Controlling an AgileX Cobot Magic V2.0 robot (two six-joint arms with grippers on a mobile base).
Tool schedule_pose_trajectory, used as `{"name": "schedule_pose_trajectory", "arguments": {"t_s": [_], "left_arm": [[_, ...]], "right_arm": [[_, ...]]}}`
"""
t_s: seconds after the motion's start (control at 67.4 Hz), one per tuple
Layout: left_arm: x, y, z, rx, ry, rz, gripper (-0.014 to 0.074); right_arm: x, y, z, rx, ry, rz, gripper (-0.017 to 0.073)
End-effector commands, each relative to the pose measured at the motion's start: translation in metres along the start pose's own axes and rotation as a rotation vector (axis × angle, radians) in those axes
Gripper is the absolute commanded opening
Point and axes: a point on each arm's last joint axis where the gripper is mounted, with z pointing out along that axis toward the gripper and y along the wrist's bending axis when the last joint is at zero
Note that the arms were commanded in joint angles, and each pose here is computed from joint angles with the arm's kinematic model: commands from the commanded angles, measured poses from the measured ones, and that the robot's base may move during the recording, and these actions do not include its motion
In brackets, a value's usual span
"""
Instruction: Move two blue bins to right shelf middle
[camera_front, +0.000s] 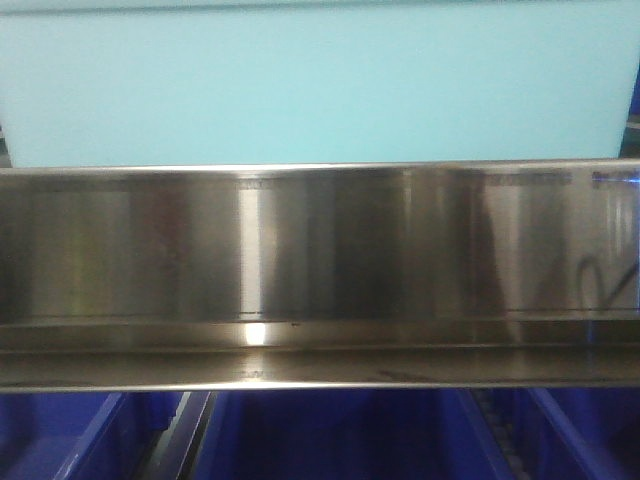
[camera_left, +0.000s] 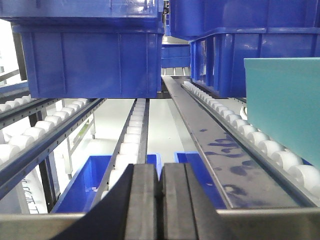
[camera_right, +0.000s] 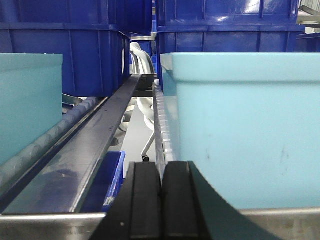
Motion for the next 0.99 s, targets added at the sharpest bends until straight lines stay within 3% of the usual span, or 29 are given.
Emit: {"name": "schedule_pose_trajectory", "arguments": {"t_s": [0.0,0.297,0.445,0.682,0.801,0.979], "left_arm": [[-0.003,-0.001,0.000,0.009,-0.033,0.001,-0.0110],[-0.004,0.000,-0.001,0.007,-0.040,0.004,-0.0110],[-0.054,0.002,-0.011,-0.007,-0.144,0.034,-0.0110],[-0.121,0.008,-0.012,-0.038,0.008,0.036,-0.0110],[-0.159,0.010,0.006,-0.042,0.069,0.034,-0.0110],[-0.202,0.013,0.046,-0.057,0.268,0.030,-0.0110]], "right_arm": [[-0.005,0.000,0.000,0.005,-0.053,0.004,-0.0167],[-0.014,-0.001,-0.001,0.009,-0.155,0.006,-0.0167],[-0.047,0.003,-0.013,-0.012,-0.032,0.003,-0.0167],[-0.110,0.006,-0.020,-0.024,0.007,-0.001,-0.0167],[-0.136,0.008,-0.007,-0.026,0.073,-0.003,-0.0167],[-0.173,0.010,0.025,-0.031,0.229,-0.004,-0.0167]]}}
